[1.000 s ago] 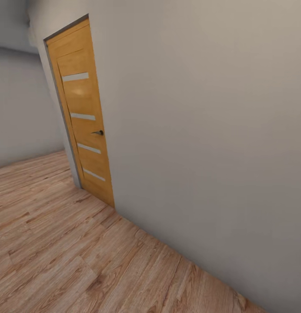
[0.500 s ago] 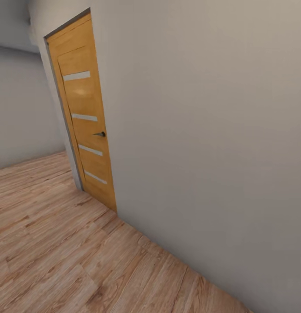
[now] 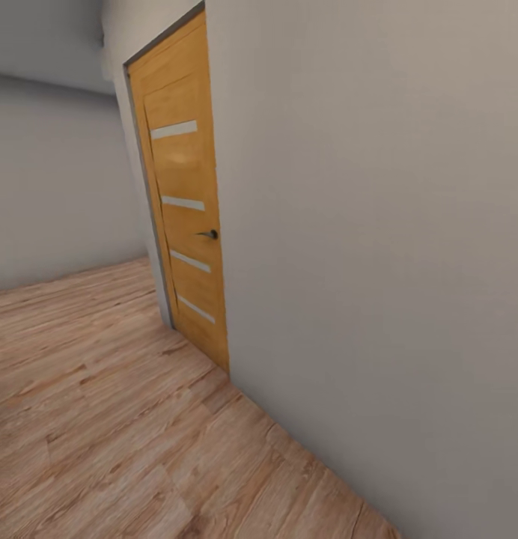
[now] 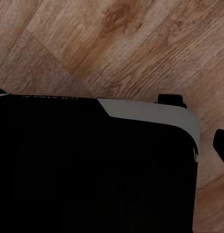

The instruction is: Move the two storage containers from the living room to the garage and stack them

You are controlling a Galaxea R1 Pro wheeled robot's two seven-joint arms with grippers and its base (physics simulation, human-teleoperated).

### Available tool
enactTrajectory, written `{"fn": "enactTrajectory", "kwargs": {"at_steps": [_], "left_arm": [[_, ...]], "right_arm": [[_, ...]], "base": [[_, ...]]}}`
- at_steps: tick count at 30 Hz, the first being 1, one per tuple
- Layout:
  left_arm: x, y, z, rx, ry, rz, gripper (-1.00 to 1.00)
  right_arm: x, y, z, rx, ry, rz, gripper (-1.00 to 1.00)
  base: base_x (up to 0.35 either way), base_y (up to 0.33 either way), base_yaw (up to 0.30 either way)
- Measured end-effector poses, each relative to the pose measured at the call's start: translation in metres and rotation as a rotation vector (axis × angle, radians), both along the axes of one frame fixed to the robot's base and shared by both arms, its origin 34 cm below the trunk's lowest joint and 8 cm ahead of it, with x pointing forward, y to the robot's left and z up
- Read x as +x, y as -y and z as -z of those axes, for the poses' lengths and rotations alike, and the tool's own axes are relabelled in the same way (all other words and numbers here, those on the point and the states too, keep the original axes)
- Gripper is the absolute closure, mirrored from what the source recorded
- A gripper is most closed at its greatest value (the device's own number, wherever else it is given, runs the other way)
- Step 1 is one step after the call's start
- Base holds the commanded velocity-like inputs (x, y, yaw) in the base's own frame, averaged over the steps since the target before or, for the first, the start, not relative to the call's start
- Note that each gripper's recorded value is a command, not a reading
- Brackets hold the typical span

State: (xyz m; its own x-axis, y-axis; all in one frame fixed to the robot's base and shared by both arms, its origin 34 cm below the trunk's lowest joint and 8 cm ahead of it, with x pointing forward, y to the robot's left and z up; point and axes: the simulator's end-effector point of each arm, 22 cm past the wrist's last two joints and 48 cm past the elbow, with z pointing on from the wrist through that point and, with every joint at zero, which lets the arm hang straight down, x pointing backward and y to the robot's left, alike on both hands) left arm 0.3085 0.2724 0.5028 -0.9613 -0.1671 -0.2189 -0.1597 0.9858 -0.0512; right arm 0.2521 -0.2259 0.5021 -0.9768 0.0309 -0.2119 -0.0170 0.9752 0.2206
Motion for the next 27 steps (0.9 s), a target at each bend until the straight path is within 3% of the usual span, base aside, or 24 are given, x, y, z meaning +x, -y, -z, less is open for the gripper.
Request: {"fn": "enactTrajectory", "kwargs": {"at_steps": [27], "left_arm": [[-0.0002,0.0001,0.0001,0.0,0.0,0.0,-1.0]], "right_arm": [[0.0,0.0006,0.0001,-0.002,0.0,0.0,-1.0]], "base": [[0.322,0.031,0.286]]}}
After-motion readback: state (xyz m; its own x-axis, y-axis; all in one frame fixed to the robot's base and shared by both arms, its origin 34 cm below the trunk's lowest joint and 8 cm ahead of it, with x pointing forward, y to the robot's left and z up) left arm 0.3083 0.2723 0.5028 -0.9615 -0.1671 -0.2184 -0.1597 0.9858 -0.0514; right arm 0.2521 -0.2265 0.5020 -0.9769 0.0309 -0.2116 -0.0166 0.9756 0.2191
